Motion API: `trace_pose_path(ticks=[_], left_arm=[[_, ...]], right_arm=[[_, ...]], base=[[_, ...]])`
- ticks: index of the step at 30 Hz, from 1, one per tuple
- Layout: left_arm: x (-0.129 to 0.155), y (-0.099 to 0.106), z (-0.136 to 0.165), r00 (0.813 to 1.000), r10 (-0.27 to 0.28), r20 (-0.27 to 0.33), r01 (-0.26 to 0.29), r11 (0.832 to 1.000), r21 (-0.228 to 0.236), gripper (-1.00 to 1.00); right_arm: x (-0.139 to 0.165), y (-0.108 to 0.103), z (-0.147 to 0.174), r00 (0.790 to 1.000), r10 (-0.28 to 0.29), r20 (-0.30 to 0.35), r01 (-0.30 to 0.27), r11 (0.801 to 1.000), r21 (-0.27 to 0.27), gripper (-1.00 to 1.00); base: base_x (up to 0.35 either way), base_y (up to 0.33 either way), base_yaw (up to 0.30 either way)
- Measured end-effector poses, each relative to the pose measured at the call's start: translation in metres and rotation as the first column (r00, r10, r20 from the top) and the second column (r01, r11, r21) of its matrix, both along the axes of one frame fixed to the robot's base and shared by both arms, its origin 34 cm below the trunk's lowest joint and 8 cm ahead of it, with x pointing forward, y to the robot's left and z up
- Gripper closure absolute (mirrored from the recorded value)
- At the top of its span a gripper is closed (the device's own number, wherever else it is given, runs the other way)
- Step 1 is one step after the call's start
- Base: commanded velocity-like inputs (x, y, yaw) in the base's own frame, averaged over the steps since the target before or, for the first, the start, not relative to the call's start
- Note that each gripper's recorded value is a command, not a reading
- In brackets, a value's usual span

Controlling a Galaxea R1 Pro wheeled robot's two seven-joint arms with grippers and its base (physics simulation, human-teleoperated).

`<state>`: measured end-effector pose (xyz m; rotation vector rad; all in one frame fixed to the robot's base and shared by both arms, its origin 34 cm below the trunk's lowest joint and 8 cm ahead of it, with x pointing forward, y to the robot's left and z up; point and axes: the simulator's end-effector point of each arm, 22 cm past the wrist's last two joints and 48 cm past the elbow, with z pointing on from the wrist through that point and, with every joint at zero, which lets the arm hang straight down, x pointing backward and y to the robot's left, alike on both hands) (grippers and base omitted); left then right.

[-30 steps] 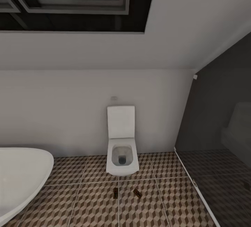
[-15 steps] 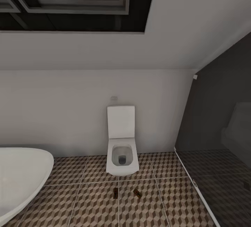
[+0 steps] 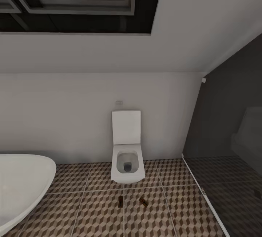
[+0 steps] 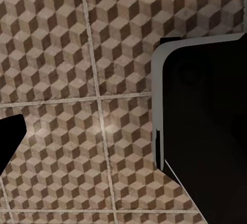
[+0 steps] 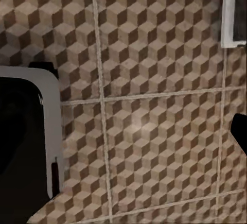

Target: Take the four mousetraps from the cabinet in the bathroom and place them on the bathroom floor. Make sure all four end up on the same floor surface, and ensure that at least two of them are either under or directly next to the same bathroom sink.

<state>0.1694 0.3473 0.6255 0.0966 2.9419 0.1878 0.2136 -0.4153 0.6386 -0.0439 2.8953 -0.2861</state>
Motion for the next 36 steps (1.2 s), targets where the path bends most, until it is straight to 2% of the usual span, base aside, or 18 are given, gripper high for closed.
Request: trace_pose_path(ticks=[1,3,4,6,8,13,15,22,23,28,36], left_arm=[[0.0,0.0,0.0,1.0,0.0,0.0,0.0,1.0,0.0,-1.0],[0.0,0.0,0.0,1.0,0.0,0.0,0.0,1.0,0.0,-1.0],[0.0,0.0,0.0,1.0,0.0,0.0,0.0,1.0,0.0,-1.0],[0.0,0.0,0.0,1.0,0.0,0.0,0.0,1.0,0.0,-1.0],[0.0,0.0,0.0,1.0,0.0,0.0,0.0,1.0,0.0,-1.0],[0.0,0.0,0.0,1.0,0.0,0.0,0.0,1.0,0.0,-1.0],[0.0,0.0,0.0,1.0,0.0,0.0,0.0,1.0,0.0,-1.0],[0.0,0.0,0.0,1.0,0.0,0.0,0.0,1.0,0.0,-1.0],[0.0,0.0,0.0,1.0,0.0,0.0,0.0,1.0,0.0,-1.0],[0.0,0.0,0.0,1.0,0.0,0.0,0.0,1.0,0.0,-1.0],[0.0,0.0,0.0,1.0,0.0,0.0,0.0,1.0,0.0,-1.0]], right_arm=[[-0.001,-0.019,0.004,0.999,-0.046,0.009,0.046,0.999,-0.003,-1.0],[-0.001,-0.036,0.009,0.996,-0.083,0.016,0.083,0.997,0.007,-1.0],[-0.001,-0.049,0.013,0.994,-0.111,0.024,0.111,0.993,0.028,-1.0],[-0.002,-0.069,0.021,0.991,-0.133,0.031,0.13,0.989,0.064,-1.0],[-0.004,-0.082,0.028,0.99,-0.137,0.031,0.134,0.986,0.099,-1.0],[-0.006,-0.086,0.032,0.99,-0.138,0.029,0.133,0.982,0.136,-1.0],[-0.007,-0.076,0.028,0.989,-0.142,0.026,0.137,0.98,0.141,-1.0],[-0.012,-0.003,0.002,0.985,-0.172,0.008,0.17,0.977,0.128,-1.0],[-0.012,0.013,-0.002,0.985,-0.172,0.003,0.17,0.976,0.135,-1.0],[-0.013,0.057,-0.01,0.987,-0.157,-0.01,0.157,0.973,0.17,-1.0],[-0.014,0.091,-0.015,0.992,-0.123,-0.02,0.124,0.971,0.204,-1.0]], base=[[0.0,0.0,0.0],[0.0,0.0,0.0],[0.0,0.0,0.0],[0.0,0.0,0.0],[0.0,0.0,0.0],[0.0,0.0,0.0],[0.0,0.0,0.0],[0.0,0.0,0.0],[0.0,0.0,0.0],[0.0,0.0,0.0],[0.0,0.0,0.0]])
